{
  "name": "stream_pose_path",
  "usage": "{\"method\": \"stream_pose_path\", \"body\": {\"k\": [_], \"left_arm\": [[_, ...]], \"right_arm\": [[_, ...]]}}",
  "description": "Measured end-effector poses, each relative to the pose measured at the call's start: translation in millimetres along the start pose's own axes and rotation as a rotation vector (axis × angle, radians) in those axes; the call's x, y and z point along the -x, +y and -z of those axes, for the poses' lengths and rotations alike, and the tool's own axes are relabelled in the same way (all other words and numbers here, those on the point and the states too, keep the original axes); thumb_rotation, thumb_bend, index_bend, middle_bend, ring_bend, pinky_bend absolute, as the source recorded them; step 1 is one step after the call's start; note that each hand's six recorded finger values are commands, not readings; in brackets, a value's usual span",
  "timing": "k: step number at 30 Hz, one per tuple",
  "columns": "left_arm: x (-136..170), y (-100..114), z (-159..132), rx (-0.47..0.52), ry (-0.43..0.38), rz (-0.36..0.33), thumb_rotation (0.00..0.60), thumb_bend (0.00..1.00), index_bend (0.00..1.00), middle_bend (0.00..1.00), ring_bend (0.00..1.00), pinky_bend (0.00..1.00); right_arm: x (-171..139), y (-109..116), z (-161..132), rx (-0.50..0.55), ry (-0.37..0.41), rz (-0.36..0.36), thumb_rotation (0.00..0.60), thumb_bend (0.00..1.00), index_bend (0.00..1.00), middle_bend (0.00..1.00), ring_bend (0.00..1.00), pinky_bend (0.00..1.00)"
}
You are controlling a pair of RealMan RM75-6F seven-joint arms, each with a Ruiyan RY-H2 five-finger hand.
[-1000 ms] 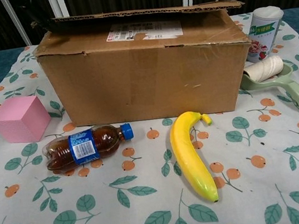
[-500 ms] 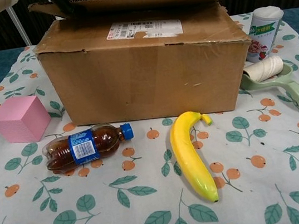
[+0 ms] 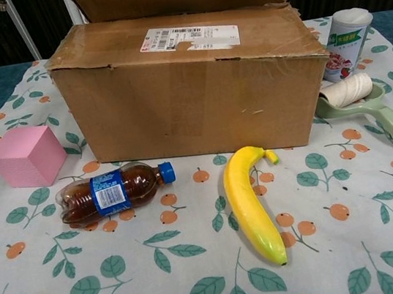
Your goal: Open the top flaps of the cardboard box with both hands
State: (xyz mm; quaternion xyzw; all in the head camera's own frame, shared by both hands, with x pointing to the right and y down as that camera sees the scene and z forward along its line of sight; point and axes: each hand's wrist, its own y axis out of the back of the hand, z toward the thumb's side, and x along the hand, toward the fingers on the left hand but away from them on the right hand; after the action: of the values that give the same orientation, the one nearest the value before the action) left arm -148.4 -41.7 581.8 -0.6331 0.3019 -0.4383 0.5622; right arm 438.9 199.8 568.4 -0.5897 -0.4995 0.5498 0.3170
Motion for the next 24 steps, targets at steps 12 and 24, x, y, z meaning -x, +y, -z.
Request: {"method": "stream_pose_path", "body": {"k": [12, 24], "left_arm": [[-42.2, 7.6, 2.2, -0.091, 0.021, -0.047, 0.6, 0.3, 0.0, 0.0, 0.0, 0.01], [-89.6, 9.5, 5.4, -0.178, 0.081, -0.063, 0.6, 0.3, 0.0, 0.0, 0.0, 0.01]], "right_arm": [[0.2, 0.6, 1.2, 0.02, -0.015, -0.003, 0.6, 0.2, 0.0, 0.0, 0.03, 0.23], [0.5, 0.3, 3.5, 0.034, -0.028, -0.01, 0.6, 0.2, 0.0, 0.0, 0.03, 0.23]]}}
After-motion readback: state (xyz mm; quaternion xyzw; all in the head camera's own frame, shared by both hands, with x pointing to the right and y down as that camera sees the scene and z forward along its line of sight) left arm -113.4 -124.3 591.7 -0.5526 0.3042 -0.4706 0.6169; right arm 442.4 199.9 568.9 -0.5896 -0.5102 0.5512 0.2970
